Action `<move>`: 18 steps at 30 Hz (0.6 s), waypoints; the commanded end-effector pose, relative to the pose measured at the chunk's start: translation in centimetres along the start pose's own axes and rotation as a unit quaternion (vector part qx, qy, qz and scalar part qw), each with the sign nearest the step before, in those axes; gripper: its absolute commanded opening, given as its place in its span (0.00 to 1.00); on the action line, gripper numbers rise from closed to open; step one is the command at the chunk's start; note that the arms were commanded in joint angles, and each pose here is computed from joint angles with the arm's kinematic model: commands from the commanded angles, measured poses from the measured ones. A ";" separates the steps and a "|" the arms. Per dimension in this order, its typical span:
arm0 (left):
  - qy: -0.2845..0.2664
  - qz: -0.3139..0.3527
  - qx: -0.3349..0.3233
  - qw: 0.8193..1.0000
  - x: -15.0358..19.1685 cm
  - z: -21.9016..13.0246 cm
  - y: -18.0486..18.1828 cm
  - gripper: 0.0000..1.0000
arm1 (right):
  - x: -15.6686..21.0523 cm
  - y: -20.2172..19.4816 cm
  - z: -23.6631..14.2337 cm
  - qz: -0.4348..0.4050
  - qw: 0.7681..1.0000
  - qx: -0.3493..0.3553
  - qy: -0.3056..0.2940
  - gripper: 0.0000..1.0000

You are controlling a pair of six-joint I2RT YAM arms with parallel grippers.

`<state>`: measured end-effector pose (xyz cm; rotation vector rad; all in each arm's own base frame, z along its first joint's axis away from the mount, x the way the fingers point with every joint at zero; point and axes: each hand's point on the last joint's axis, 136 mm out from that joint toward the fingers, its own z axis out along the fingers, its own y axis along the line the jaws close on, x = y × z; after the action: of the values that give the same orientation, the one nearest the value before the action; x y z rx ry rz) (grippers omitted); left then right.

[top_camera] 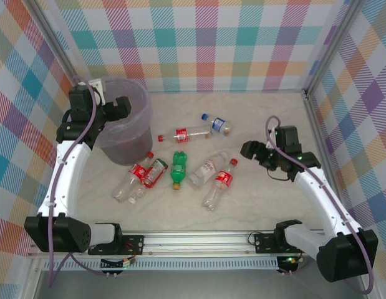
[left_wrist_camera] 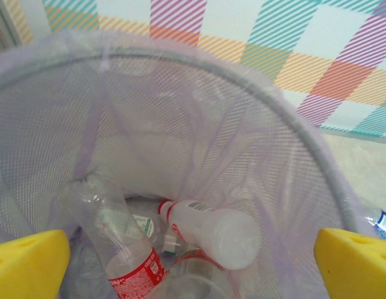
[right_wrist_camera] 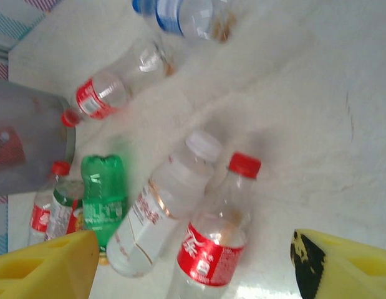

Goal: Put the plastic bottles in the bin

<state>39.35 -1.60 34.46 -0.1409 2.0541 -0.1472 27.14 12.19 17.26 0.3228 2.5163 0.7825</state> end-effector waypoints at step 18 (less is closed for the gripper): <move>0.192 0.102 0.285 0.934 15.6 -2.5 -23.8 0.98 | 7.2 -0.8 8.9 0.030 0.991 0.033 0.130 0.82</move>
<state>31.93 -25.71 27.96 0.4418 2.2402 -0.6035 24.58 17.86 7.35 0.3347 2.8214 0.8096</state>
